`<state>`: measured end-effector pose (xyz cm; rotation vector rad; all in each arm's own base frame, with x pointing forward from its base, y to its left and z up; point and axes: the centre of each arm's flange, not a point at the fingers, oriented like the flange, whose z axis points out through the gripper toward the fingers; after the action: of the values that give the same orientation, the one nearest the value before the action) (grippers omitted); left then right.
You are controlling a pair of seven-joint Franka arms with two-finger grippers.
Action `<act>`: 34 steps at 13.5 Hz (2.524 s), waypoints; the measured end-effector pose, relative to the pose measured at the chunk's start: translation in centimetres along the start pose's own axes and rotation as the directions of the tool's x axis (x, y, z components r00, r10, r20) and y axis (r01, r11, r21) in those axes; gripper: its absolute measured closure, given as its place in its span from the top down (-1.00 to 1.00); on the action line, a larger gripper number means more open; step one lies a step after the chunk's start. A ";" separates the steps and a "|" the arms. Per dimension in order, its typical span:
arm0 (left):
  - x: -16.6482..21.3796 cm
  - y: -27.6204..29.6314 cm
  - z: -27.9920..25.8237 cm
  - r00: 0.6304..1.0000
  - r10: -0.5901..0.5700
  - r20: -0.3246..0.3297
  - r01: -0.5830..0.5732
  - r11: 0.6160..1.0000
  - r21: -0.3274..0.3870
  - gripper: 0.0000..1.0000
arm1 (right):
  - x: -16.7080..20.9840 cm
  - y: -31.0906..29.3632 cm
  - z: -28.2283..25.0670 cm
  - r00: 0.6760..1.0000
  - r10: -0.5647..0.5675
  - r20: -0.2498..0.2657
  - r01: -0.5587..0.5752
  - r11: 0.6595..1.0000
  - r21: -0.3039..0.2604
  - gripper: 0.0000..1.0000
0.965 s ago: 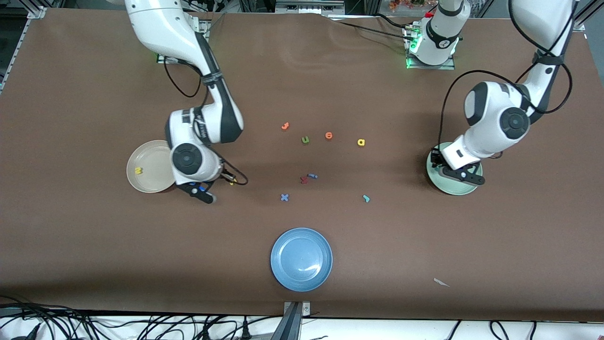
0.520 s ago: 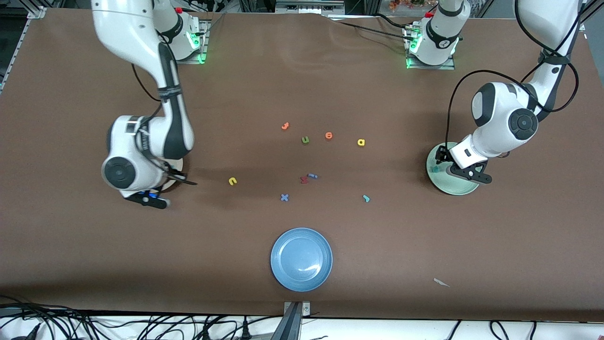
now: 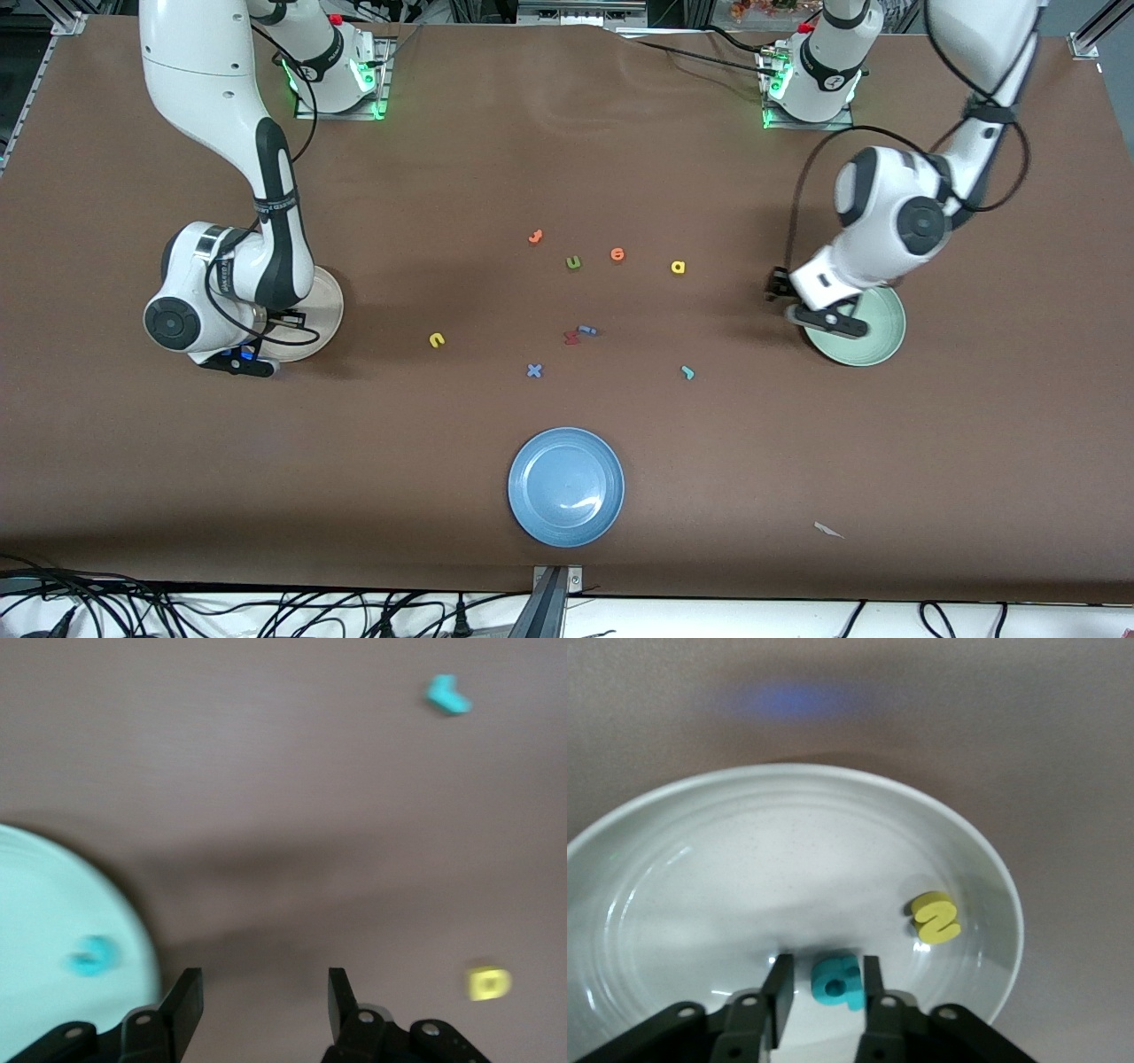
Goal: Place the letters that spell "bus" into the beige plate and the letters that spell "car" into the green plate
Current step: 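Release the q onto the white plate while the left gripper releases the c, then grasp the yellow u with the right gripper while the left gripper grasps yellow a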
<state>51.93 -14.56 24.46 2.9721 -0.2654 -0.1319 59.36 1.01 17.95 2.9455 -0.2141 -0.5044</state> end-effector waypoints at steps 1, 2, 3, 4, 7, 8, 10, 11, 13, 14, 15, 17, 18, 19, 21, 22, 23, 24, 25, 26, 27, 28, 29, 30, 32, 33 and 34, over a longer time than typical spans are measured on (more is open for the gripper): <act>-0.2 2.1 0.8 1.000 -0.006 0.001 0.006 1.000 -0.008 0.32 | 0.0 -0.3 -0.3 1.000 -0.005 -0.007 0.005 1.000 0.001 0.07; -0.3 3.5 1.8 1.000 -0.011 -0.001 0.011 1.000 -0.015 0.33 | 0.0 -1.1 -1.0 1.000 -0.017 -0.020 0.017 1.000 0.005 0.30; -0.3 4.5 2.9 1.000 -0.017 -0.006 0.017 1.000 -0.025 0.34 | -0.1 -2.4 -2.4 0.998 -0.039 -0.041 0.039 0.999 0.011 0.52; -0.4 5.5 4.1 1.000 -0.024 -0.007 0.024 0.999 -0.036 0.34 | -0.3 -4.2 -4.3 0.995 -0.070 -0.064 0.071 0.997 0.017 0.74; -1.4 8.7 7.3 0.998 -0.048 0.029 0.050 0.998 -0.043 0.36 | -1.5 -10.2 -9.7 0.975 -0.177 -0.134 0.183 0.983 0.033 0.99; -1.7 9.6 7.9 0.997 -0.066 0.041 0.067 0.997 -0.039 0.37 | -2.1 -12.3 -10.3 0.965 -0.219 -0.146 0.227 0.973 0.040 0.99; -2.1 10.9 8.4 0.994 -0.095 0.049 0.096 0.995 -0.034 0.42 | -2.7 -15.7 -10.2 0.927 -0.319 -0.196 0.331 0.943 0.035 0.99; -2.2 11.3 8.4 0.994 -0.101 0.049 0.103 0.994 -0.033 0.45 | -2.8 -17.2 -9.9 0.899 -0.371 -0.231 0.386 0.922 0.022 0.99; -2.3 11.8 8.5 0.994 -0.097 0.050 0.099 0.995 -0.032 0.50 | -3.1 -19.8 -8.7 0.862 -0.433 -0.264 0.451 0.893 0.006 0.99; -2.5 12.2 8.6 0.994 -0.096 0.052 0.098 0.995 -0.031 0.51 | -3.4 -20.9 -8.2 0.850 -0.449 -0.276 0.468 0.884 0.004 0.99; -2.6 12.5 8.7 0.994 -0.096 0.055 0.098 0.995 -0.029 0.53 | -3.6 -21.9 -7.9 0.838 -0.461 -0.291 0.482 0.876 0.001 0.99; -3.3 13.1 9.3 0.994 -0.086 0.068 0.088 0.996 -0.023 0.56 | -3.9 -23.6 -7.0 0.815 -0.478 -0.327 0.503 0.864 -0.007 0.99; -3.6 13.2 9.7 0.994 -0.083 0.076 0.085 0.996 -0.019 0.67 | -3.9 -24.1 -6.2 0.807 -0.480 -0.344 0.507 0.862 -0.014 0.99; -4.0 13.2 10.0 0.993 -0.083 0.084 0.085 0.996 -0.015 0.67 | -3.9 -24.3 -5.2 0.800 -0.480 -0.359 0.507 0.861 -0.020 0.99; -4.4 12.9 10.4 0.992 -0.086 0.095 0.087 0.996 -0.009 0.77 | -4.1 -24.5 -3.5 0.789 -0.481 -0.382 0.509 0.860 -0.031 0.97; -4.4 12.8 10.4 0.992 -0.087 0.096 0.089 0.996 -0.009 0.59 | -4.2 -24.5 -3.1 0.787 -0.481 -0.386 0.509 0.860 -0.034 0.96; -4.4 12.7 10.3 0.991 -0.090 0.094 0.091 0.996 -0.008 0.34 | -4.3 -24.5 -2.8 0.786 -0.481 -0.388 0.509 0.860 -0.035 0.95; -4.3 12.6 10.3 0.991 -0.092 0.094 0.093 0.996 -0.007 0.14 | -4.4 -24.5 -2.7 0.786 -0.481 -0.389 0.509 0.860 -0.035 0.87; -4.3 12.5 10.3 0.991 -0.093 0.094 0.094 0.996 -0.007 -0.01 | -4.4 -24.6 -2.7 0.785 -0.481 -0.390 0.510 0.859 -0.034 0.86; -4.3 12.5 10.3 0.991 -0.093 0.094 0.094 0.996 -0.007 -0.02 | -4.5 -24.8 -2.7 0.784 -0.483 -0.390 0.512 0.859 -0.034 0.71; -4.3 12.5 10.3 0.991 -0.093 0.094 0.094 0.996 -0.007 -0.02 | -4.5 -24.8 -2.7 0.784 -0.483 -0.390 0.512 0.858 -0.034 0.44; -4.3 12.5 10.3 0.991 -0.093 0.094 0.094 0.996 -0.007 -0.17 | -4.6 -24.9 -2.6 0.784 -0.483 -0.389 0.512 0.858 -0.034 0.17; -4.3 12.5 10.3 0.991 -0.093 0.094 0.094 0.996 -0.007 -0.25 | -4.6 -24.9 -2.6 0.785 -0.483 -0.389 0.512 0.858 -0.033 0.07; -4.3 12.5 10.3 0.991 -0.093 0.094 0.094 0.996 -0.007 -0.25 | -4.6 -24.9 -2.6 0.785 -0.483 -0.389 0.512 0.858 -0.033 0.07; -4.3 12.6 10.2 0.991 -0.092 0.093 0.093 0.996 -0.008 -0.38 | -4.6 -24.9 -2.6 0.785 -0.483 -0.389 0.512 0.858 -0.033 0.07; -4.3 12.6 10.2 0.992 -0.092 0.092 0.093 0.996 -0.008 -0.38 | -4.6 -24.9 -2.6 0.785 -0.483 -0.389 0.512 0.859 -0.033 0.07; -4.1 12.4 10.1 0.992 -0.094 0.087 0.095 0.995 -0.009 -0.38 | -4.6 -24.9 -2.7 0.785 -0.482 -0.390 0.511 0.859 -0.033 0.01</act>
<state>44.80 -27.36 16.87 2.9705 -0.1327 -0.2735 58.87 26.42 17.74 3.0746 0.6237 0.0540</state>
